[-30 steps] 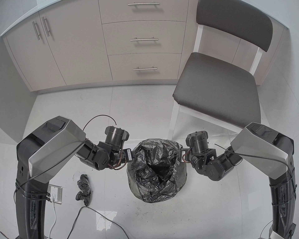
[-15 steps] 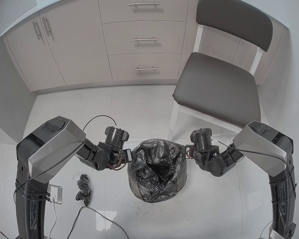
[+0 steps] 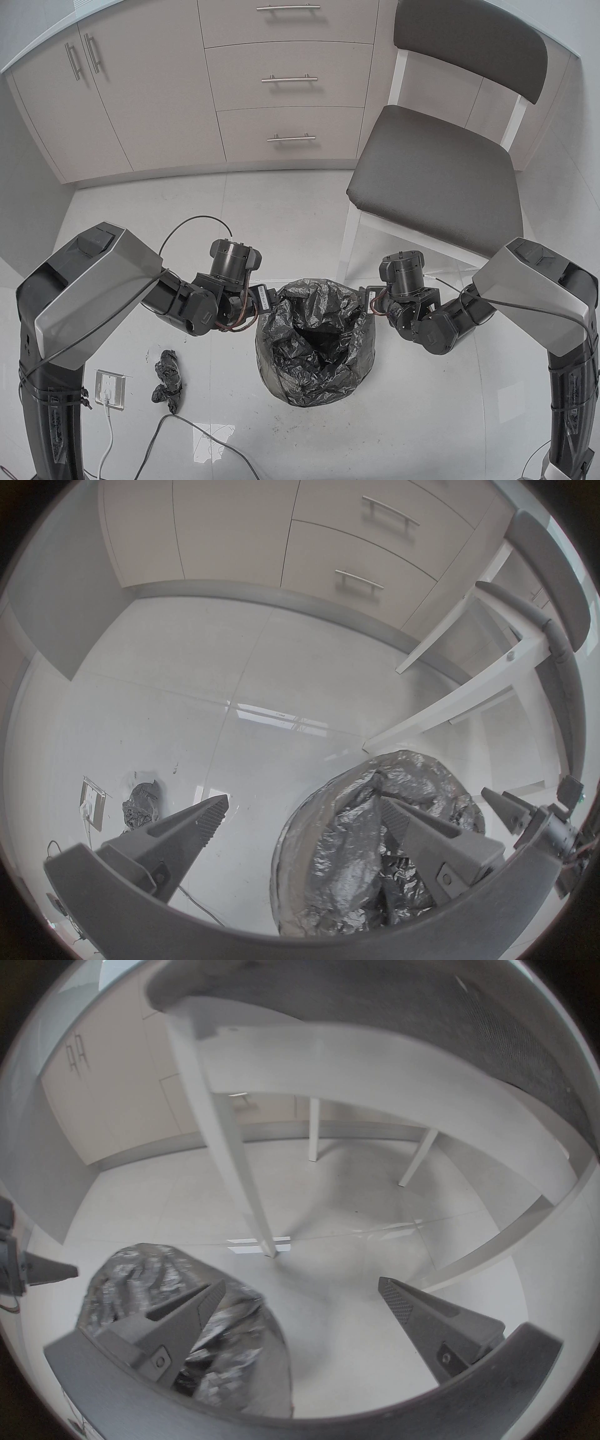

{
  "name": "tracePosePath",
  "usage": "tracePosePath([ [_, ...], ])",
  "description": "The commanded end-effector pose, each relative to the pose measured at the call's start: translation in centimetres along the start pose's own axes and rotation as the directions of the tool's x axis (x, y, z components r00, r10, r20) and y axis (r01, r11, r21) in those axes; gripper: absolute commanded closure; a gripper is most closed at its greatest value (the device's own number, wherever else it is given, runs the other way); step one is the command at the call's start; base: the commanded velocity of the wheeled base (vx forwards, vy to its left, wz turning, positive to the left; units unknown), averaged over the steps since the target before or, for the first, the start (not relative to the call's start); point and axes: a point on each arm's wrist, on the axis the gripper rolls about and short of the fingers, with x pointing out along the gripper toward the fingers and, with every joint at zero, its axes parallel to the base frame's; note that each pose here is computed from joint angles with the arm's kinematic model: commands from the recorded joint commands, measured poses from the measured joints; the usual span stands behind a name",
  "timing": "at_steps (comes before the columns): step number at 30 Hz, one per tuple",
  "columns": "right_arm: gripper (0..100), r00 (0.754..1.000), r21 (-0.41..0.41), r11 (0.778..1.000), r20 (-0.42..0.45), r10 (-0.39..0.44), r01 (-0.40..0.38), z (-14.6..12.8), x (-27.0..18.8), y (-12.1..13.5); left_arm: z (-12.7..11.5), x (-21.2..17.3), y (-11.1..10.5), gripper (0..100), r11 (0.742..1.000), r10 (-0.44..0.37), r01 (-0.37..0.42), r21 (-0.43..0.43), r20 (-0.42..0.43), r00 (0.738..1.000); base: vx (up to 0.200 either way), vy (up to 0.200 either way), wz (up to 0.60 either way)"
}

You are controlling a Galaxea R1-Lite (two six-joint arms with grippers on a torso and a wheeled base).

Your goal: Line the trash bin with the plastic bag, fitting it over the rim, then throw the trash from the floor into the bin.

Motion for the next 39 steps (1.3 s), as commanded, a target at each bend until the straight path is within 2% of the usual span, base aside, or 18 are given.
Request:
tracePosePath([
  [1, 0, 0.998, -0.017, 0.998, 0.008, 0.063, -0.063, 0.5, -2.7, 1.7, 0.4, -1.3, -1.1, 0, 0.999, -0.032, 0.032, 0.007, 0.016, 0.999, 0.000, 0.000, 0.00],
  [6, 0, 0.993, -0.056, 0.992, -0.042, 0.109, -0.111, -1.6, -3.7, 2.9, -0.9, -0.6, -1.4, 0, 0.999, -0.029, 0.029, 0.025, -0.010, 1.000, 0.000, 0.000, 0.00],
  [9, 0, 0.992, -0.069, 0.992, -0.071, 0.102, -0.107, -3.4, -2.7, 3.1, -2.0, 0.6, -1.3, 0, 0.999, -0.018, 0.020, 0.043, -0.036, 0.999, 0.000, 0.000, 0.00],
  [13, 0, 0.992, -0.078, 0.992, -0.081, 0.095, -0.102, -4.4, -2.1, 3.1, -2.9, 1.6, -1.1, 0, 0.998, -0.003, 0.006, 0.057, -0.059, 0.998, 0.000, 0.000, 0.00],
  [15, 0, 0.993, -0.080, 0.993, -0.089, 0.083, -0.090, -4.9, -1.4, 2.8, -3.6, 2.6, -0.8, 0, 0.996, 0.011, -0.004, 0.090, -0.073, 0.997, 0.000, 0.000, 0.00],
  [24, 0, 0.994, -0.075, 0.996, -0.104, 0.042, -0.050, -5.4, -0.2, 1.5, -4.8, 5.6, -0.1, 0, 0.986, 0.071, -0.059, 0.159, -0.073, 0.995, 0.000, 0.000, 0.00],
  [29, 0, 0.994, -0.071, 0.997, -0.105, 0.020, -0.027, -5.3, 0.3, 0.7, -4.9, 5.8, 0.0, 0, 0.980, 0.083, -0.069, 0.187, -0.068, 0.994, 0.000, 0.000, 0.00],
  [32, 0, 0.994, -0.068, 0.998, -0.109, -0.006, -0.001, -5.3, 1.0, -0.3, -4.9, 5.9, 0.1, 0, 0.973, 0.116, -0.104, 0.207, -0.047, 0.992, 0.000, 0.000, 0.00],
  [39, 0, 0.993, -0.072, 0.997, -0.118, -0.018, 0.010, -5.7, 1.4, -0.7, -4.8, 6.0, 0.5, 0, 0.972, 0.130, -0.118, 0.205, -0.044, 0.991, 0.000, 0.000, 0.00],
])
